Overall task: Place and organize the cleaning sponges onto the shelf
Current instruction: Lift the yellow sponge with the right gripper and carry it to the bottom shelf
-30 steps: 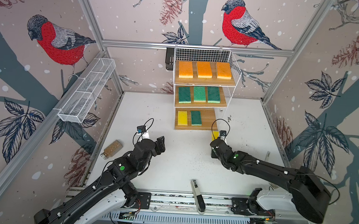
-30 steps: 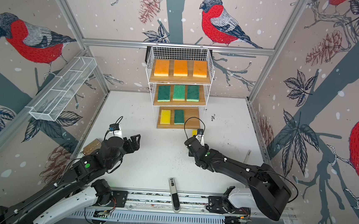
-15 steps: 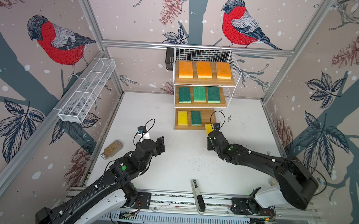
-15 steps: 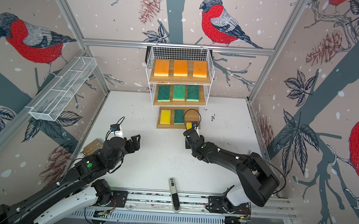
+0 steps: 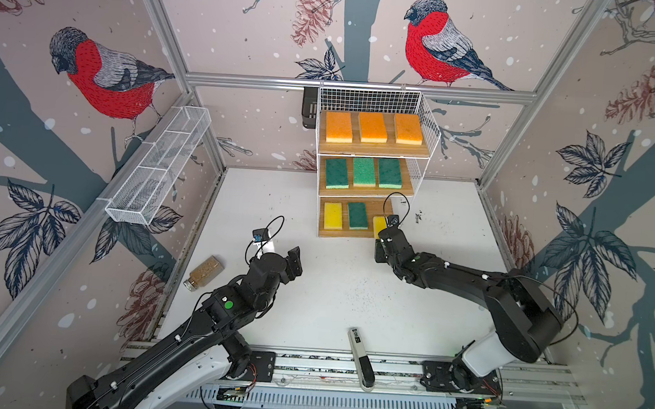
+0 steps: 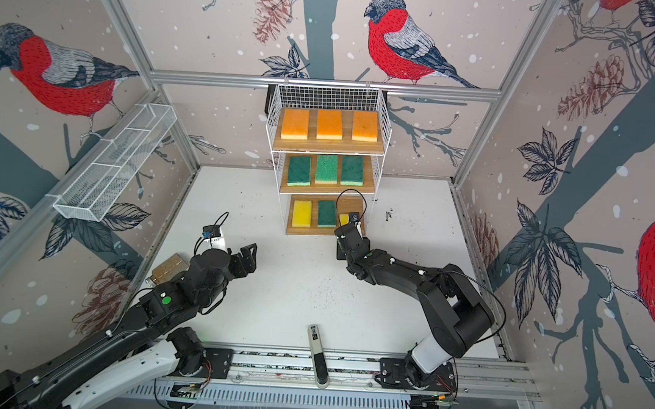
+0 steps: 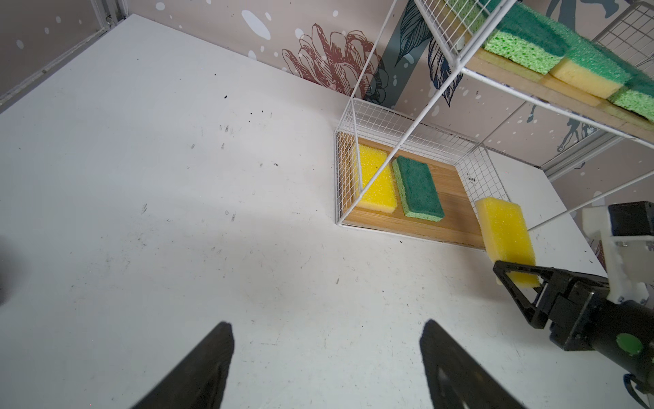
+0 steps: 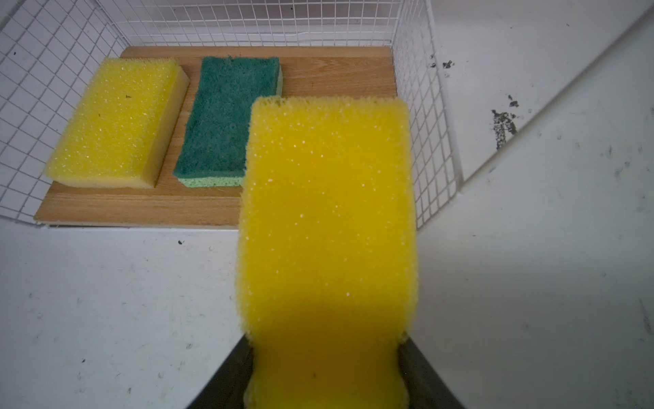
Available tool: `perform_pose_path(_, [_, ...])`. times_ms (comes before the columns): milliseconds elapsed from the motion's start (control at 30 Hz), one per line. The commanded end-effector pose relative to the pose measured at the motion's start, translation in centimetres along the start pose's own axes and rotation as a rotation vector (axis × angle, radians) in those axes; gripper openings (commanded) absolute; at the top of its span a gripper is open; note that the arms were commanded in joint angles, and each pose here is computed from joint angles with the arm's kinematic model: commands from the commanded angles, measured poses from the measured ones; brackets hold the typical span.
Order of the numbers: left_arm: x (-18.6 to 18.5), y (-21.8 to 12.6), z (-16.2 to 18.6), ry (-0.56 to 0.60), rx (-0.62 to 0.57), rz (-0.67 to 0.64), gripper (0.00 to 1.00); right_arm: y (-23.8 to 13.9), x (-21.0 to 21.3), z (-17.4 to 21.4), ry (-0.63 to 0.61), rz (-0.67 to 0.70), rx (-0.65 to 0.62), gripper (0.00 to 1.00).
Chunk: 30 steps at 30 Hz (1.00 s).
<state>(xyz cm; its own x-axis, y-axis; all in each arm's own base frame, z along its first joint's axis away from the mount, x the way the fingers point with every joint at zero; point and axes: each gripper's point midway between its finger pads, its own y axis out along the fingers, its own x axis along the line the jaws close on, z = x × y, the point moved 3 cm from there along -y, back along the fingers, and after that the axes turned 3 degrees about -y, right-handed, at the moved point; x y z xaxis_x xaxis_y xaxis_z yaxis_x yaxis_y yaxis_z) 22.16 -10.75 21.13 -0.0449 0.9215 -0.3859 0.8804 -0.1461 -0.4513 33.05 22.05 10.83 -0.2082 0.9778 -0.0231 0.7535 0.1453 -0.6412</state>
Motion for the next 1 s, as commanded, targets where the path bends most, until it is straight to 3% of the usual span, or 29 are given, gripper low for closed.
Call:
perform_pose_path(0, [-0.3, 0.1, -0.6, 0.003, -0.034, 0.009, 0.84, 0.4, 0.4, -1.1, 0.001, -0.014, -0.028, 0.54])
perform_pose_path(433, [-1.7, 0.5, -0.4, 0.004, -0.042, 0.102, 0.83, 1.8, 0.1, -2.4, 0.057, -0.010, -0.077, 0.54])
perform_pose_path(967, [-1.6, 1.0, -0.1, -0.014, -0.077, 0.119, 0.83, 4.0, 0.0, -2.7, 0.059, 0.016, -0.062, 0.54])
